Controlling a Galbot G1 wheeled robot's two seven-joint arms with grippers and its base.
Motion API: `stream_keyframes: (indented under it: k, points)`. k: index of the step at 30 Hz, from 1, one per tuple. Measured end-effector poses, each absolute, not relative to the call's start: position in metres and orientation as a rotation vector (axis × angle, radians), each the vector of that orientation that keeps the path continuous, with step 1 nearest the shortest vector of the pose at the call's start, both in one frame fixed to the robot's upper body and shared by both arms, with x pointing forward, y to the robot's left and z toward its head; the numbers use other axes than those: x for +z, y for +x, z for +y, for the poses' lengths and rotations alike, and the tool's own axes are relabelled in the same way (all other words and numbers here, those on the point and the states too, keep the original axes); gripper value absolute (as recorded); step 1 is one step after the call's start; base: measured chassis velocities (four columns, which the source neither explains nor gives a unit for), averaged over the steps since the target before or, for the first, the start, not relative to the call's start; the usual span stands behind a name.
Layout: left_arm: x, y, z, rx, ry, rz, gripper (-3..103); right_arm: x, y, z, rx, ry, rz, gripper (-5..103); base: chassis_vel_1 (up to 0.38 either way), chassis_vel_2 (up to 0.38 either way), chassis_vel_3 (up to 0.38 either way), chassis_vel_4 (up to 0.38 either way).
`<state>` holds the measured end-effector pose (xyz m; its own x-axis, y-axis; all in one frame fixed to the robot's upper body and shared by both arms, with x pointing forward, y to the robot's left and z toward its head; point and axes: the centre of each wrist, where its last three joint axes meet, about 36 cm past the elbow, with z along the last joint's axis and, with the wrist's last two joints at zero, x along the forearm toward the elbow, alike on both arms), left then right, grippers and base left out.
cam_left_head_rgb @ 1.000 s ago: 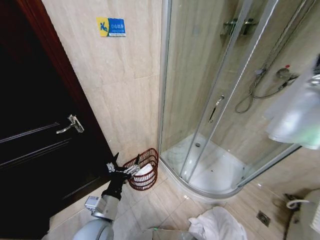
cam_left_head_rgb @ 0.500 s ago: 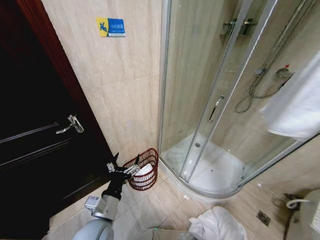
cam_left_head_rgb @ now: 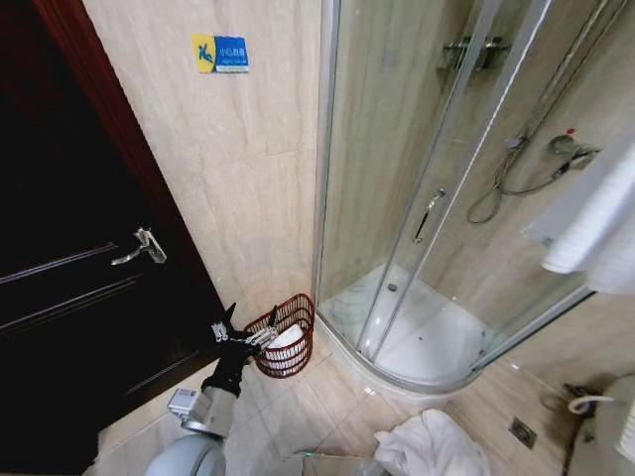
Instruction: Discard the used towel into the hamper.
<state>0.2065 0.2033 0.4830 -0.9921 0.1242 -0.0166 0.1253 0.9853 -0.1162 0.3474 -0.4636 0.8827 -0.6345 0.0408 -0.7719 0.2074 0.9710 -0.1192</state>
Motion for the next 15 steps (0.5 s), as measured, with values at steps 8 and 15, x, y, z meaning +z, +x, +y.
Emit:
stream_keyframes:
  k: [8, 15]
  points:
    - [0.483, 0.206, 0.203, -0.184, 0.196, 3.121, 100, 0.89, 0.358, -0.491, -0.476, 0.354, 2.21, 100, 0.0, 0.0, 0.0, 0.0]
    - [0.483, 0.206, 0.203, -0.184, 0.196, 3.121, 100, 0.902, 0.357, -0.528, -0.458, 0.454, 2.209, 100, 0.0, 0.0, 0.0, 0.0]
